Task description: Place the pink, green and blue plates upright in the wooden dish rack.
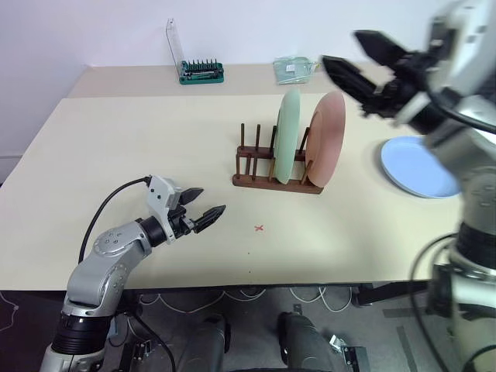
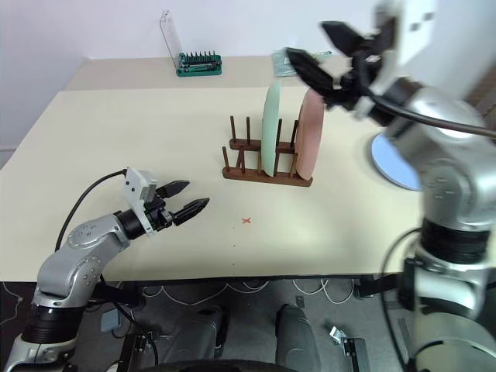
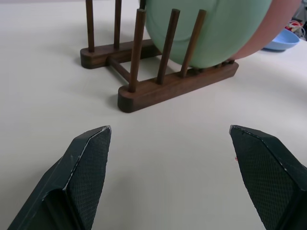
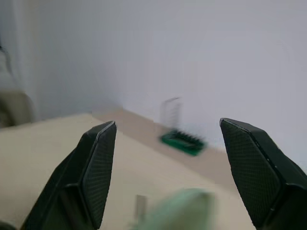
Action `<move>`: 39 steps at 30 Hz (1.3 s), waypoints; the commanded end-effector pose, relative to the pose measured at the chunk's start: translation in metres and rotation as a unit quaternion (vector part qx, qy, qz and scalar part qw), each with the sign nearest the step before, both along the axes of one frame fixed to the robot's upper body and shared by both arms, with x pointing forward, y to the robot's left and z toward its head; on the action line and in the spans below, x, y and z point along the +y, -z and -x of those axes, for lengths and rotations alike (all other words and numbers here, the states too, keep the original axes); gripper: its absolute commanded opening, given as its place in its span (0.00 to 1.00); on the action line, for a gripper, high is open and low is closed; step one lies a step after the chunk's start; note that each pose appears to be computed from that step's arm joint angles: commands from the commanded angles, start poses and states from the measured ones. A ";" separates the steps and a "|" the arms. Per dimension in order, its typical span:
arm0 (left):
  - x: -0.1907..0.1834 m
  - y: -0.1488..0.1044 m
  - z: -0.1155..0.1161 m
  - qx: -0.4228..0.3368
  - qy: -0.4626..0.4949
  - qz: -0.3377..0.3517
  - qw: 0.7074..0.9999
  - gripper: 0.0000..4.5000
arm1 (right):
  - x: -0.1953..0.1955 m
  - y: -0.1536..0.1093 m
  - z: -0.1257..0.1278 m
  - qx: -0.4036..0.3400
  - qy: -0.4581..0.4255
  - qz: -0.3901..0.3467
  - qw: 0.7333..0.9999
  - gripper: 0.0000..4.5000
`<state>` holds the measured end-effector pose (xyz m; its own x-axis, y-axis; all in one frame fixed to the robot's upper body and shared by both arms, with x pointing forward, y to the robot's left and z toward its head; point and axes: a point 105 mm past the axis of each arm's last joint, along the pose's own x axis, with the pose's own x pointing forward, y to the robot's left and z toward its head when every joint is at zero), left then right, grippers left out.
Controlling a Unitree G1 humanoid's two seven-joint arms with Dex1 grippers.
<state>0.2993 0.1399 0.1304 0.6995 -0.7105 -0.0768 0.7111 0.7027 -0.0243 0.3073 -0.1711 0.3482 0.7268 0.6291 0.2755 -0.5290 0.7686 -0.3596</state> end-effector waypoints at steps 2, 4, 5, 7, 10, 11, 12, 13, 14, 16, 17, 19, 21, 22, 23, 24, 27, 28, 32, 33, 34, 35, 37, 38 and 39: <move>-0.002 -0.007 0.007 -0.023 0.028 -0.014 0.999 0.90 | -0.043 0.025 0.008 0.036 0.043 0.096 0.994 0.77; -0.004 -0.006 0.010 -0.023 0.046 -0.022 0.998 0.90 | -0.069 0.055 -0.002 0.085 0.101 0.150 0.980 0.77; -0.005 -0.005 0.011 -0.023 0.054 -0.027 0.998 0.90 | -0.083 0.073 -0.007 0.108 0.135 0.183 0.968 0.77; -0.009 -0.005 0.012 -0.022 0.067 -0.030 0.997 0.90 | -0.108 0.104 -0.017 0.148 0.186 0.213 0.948 0.77; -0.011 -0.004 0.010 -0.021 0.069 -0.030 0.997 0.90 | -0.135 0.141 -0.029 0.180 0.246 0.257 0.917 0.77; -0.012 -0.003 0.010 -0.021 0.068 -0.031 0.997 0.90 | -0.144 0.153 -0.033 0.186 0.263 0.282 0.904 0.77; -0.012 -0.003 0.009 -0.021 0.068 -0.031 0.997 0.90 | -0.153 0.163 -0.037 0.191 0.281 0.299 0.892 0.77; -0.012 -0.003 0.009 -0.021 0.068 -0.031 0.997 0.90 | -0.163 0.172 -0.041 0.195 0.300 0.312 0.880 0.77; -0.013 -0.003 0.009 -0.021 0.069 -0.032 0.997 0.90 | -0.169 0.176 -0.044 0.196 0.311 0.317 0.874 0.77; -0.012 -0.003 0.009 -0.022 0.067 -0.033 0.997 0.90 | -0.179 0.195 -0.048 0.216 0.318 0.327 0.863 0.77; -0.012 -0.003 0.009 -0.022 0.067 -0.033 0.997 0.90 | -0.182 0.200 -0.050 0.222 0.318 0.330 0.861 0.77; -0.011 -0.003 0.009 -0.022 0.066 -0.034 0.997 0.90 | -0.189 0.209 -0.051 0.227 0.327 0.347 0.849 0.77; -0.010 -0.002 0.010 -0.023 0.063 -0.037 0.997 0.90 | -0.195 0.216 -0.052 0.229 0.336 0.361 0.839 0.72; -0.009 -0.002 0.010 -0.023 0.061 -0.039 0.997 0.90 | -0.198 0.217 -0.053 0.231 0.342 0.359 0.837 0.65; -0.008 -0.002 0.010 -0.023 0.058 -0.040 0.997 0.90 | -0.198 0.218 -0.054 0.232 0.341 0.354 0.839 0.57; -0.008 -0.002 0.011 -0.023 0.057 -0.040 0.997 0.90 | -0.198 0.219 -0.055 0.233 0.341 0.350 0.841 0.47; -0.006 -0.001 0.012 -0.022 0.055 -0.041 0.997 0.90 | -0.194 0.214 -0.057 0.215 0.341 0.350 0.845 0.12; -0.006 -0.001 0.013 -0.022 0.054 -0.041 0.997 0.90 | -0.193 0.212 -0.058 0.211 0.341 0.351 0.846 0.00; -0.005 0.000 0.013 -0.022 0.053 -0.043 0.997 0.90 | -0.192 0.192 -0.060 0.169 0.359 0.367 0.841 0.00; -0.005 0.000 0.012 -0.021 0.053 -0.043 0.997 0.90 | -0.192 0.175 -0.063 0.143 0.373 0.365 0.841 0.00; -0.005 0.000 0.012 -0.021 0.053 -0.043 0.997 0.90 | -0.189 0.151 -0.066 0.108 0.390 0.351 0.844 0.00; -0.005 0.000 0.012 -0.021 0.053 -0.044 0.997 0.90 | -0.180 0.122 -0.069 0.066 0.400 0.330 0.852 0.00; -0.006 0.001 0.012 -0.020 0.055 -0.044 0.997 0.90 | -0.158 0.077 -0.070 -0.007 0.397 0.296 0.869 0.00; -0.006 0.001 0.012 -0.020 0.055 -0.044 0.997 0.90 | -0.145 0.059 -0.069 -0.037 0.384 0.282 0.878 0.00; -0.006 0.001 0.011 -0.020 0.056 -0.045 0.997 0.90 | -0.122 0.034 -0.067 -0.084 0.358 0.257 0.894 0.00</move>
